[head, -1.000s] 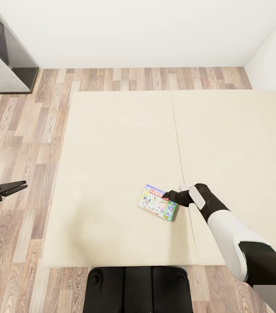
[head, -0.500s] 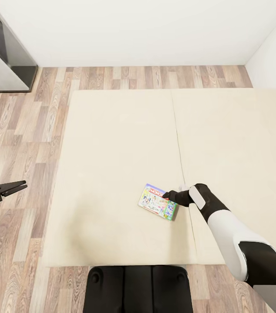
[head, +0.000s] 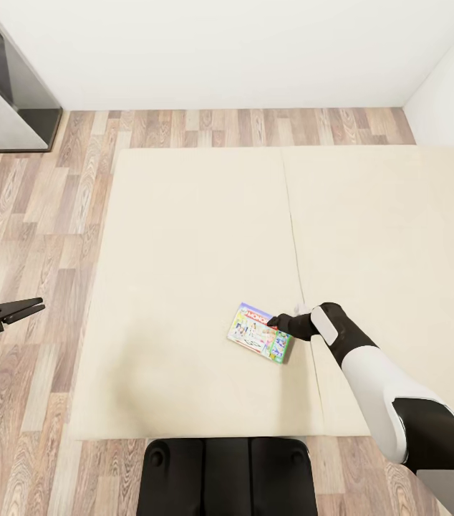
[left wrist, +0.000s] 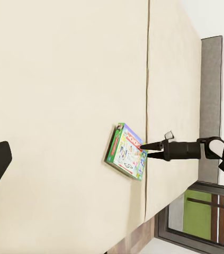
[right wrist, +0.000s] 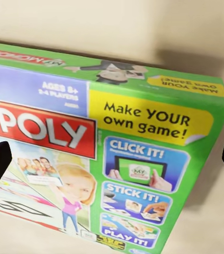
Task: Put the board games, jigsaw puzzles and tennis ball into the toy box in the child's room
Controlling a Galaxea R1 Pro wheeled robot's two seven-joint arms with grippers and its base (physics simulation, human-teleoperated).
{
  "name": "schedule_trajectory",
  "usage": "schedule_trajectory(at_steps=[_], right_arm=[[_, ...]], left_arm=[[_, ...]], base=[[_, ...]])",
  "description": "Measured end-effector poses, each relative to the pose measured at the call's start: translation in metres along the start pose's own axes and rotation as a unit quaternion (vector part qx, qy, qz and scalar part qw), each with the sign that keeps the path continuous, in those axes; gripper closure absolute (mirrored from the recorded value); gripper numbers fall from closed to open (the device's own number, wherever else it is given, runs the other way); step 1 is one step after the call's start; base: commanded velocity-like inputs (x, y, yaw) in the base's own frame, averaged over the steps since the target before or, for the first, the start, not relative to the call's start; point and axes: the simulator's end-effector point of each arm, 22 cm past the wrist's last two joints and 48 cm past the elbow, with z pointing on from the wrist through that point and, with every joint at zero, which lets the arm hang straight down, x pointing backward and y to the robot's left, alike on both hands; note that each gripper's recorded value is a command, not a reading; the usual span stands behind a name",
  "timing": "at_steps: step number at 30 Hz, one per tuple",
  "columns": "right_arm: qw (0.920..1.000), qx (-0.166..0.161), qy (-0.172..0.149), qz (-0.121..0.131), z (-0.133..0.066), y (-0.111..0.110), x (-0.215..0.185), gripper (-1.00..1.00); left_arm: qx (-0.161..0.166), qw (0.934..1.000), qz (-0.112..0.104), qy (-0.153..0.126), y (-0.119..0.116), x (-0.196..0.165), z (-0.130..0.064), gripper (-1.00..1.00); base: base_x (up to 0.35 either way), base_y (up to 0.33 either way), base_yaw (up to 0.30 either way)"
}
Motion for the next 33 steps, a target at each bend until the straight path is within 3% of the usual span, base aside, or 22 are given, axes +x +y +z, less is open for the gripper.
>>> schedule_trajectory(at_steps=[10,33], right_arm=[[1.0000,0.000,0.000,0.000,0.0000,0.0000,0.0000,-1.00],[1.0000,0.000,0.000,0.000,-0.0001,0.0000,-0.0003,-1.00]], left_arm=[[0.000,1.0000,0.000,0.000,0.0000,0.0000,0.0000,-1.00],[0.000,1.0000,0.000,0.001,0.0000,0.0005,0.0005,-1.00]], base=[[0.000,0.006,0.000],[0.000,0.111,0.000]])
